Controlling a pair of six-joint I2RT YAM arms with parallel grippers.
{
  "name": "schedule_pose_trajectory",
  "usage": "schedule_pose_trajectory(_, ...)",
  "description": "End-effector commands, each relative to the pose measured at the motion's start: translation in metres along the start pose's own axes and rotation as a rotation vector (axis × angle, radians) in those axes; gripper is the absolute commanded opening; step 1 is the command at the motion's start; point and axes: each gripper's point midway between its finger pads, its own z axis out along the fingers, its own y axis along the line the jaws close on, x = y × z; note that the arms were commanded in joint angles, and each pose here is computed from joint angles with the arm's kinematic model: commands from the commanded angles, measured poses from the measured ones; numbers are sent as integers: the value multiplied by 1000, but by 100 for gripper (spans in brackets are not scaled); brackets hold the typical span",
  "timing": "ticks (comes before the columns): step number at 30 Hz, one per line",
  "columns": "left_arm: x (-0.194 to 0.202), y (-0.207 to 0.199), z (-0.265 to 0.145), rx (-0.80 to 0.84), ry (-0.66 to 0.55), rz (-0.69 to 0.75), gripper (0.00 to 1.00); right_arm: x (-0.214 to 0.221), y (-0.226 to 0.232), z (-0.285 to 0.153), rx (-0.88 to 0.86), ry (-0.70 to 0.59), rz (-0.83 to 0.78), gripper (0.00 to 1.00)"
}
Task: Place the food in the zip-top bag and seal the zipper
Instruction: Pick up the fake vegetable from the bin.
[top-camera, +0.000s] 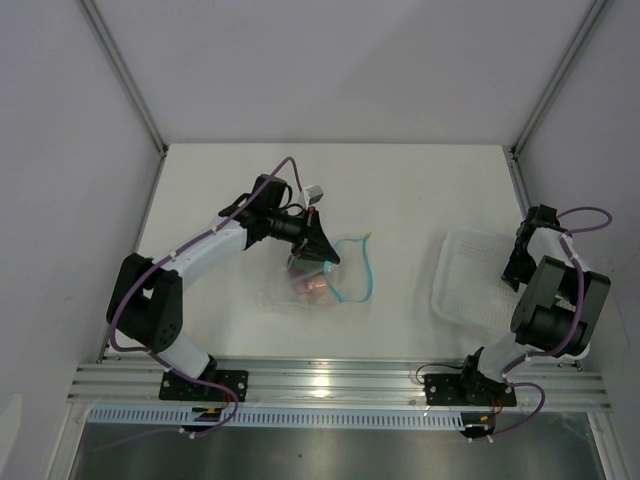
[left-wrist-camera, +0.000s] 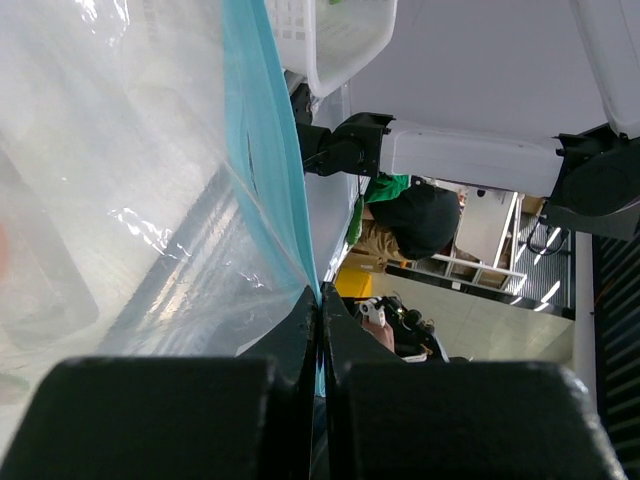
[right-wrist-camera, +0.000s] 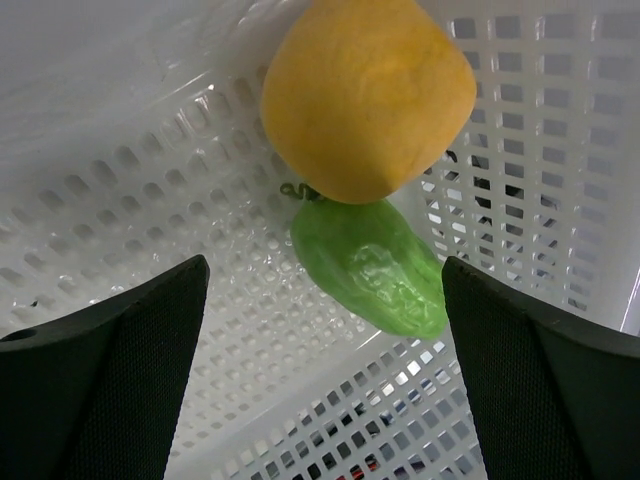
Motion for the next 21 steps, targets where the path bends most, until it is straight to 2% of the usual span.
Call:
schedule_pose_trajectory(1,-2,-6,-8,28,-14,55,0,-5,-3,11,0,-8,-11,99)
schedule_pose_trajectory(11,-5,-4,-10,26,-24,50,1,3,1,26,2,21,-42,92)
schedule_pose_trajectory(15,-6,-5,-10,26,-32,54,0,4,2,27,-9,23,-46,82)
schedule_pose_trajectory(18,-6,-3,-10,25,-31,52,1,2,6,22,-45,9,-45,63)
schedule_pose_trajectory(20,-5,-2,-10,23,-31,52,1,0,6,18,-59,-9,-35,55)
schedule_pose_trajectory(21,-5,-1,-10,23,-31,51,1,-1,7,17,-67,-17,-31,46)
